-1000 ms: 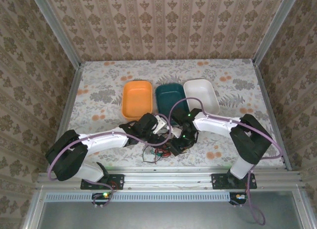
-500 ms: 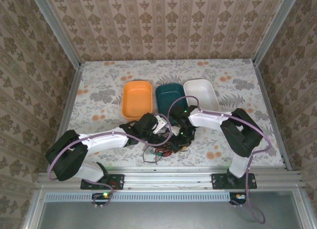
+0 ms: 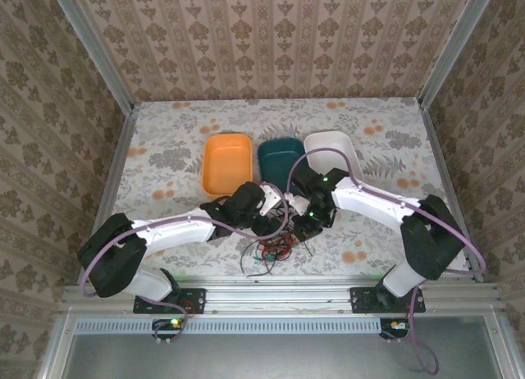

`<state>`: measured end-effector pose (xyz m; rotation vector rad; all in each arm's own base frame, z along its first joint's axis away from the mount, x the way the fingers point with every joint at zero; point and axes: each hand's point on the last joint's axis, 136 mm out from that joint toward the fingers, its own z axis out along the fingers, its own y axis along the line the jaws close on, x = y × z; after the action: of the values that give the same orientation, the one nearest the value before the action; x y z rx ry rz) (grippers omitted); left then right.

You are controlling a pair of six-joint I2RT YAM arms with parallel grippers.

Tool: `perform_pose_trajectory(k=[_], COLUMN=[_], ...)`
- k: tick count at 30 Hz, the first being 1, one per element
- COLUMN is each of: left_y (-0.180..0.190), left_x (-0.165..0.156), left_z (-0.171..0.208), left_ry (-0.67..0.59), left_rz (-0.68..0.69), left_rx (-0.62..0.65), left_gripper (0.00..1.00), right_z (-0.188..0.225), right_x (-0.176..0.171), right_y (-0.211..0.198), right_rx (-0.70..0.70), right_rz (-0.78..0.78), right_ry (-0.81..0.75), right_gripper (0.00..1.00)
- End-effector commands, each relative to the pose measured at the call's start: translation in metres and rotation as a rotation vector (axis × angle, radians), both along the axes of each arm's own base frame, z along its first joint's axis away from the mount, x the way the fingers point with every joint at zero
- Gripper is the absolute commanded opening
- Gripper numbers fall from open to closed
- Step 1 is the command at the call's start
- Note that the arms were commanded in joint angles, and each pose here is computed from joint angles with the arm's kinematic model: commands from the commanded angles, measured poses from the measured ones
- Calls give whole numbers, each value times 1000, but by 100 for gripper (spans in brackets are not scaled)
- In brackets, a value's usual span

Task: Untangle the cables

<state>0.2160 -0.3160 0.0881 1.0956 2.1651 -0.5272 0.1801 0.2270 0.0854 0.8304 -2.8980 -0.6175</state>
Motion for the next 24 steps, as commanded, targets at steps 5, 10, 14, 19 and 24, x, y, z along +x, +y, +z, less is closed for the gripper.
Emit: perform_pose_trajectory(k=[5,10,14,19,24], left_y=[24,24,22,16,0], left_x=[-7,-7,-12,-17,-22], left_z=[-41,-36,-27,-20,0], left_ry=[60,33,23,10,-60], left_rz=[14,12,-9,-49,-127], left_rx=[154,129,77,57,22], left_gripper=[76,79,84,89,94], right_z=[93,112,105,99,93], right_x=[45,56,59,67,74], right_y=[5,5,5,6,4], right_rx=[250,342,336,340,334], right_rz=[-143,-203,-220,-259,-296], right_ry=[-244,-294,-292,-291,-279], right_gripper=[0,0,0,0,0])
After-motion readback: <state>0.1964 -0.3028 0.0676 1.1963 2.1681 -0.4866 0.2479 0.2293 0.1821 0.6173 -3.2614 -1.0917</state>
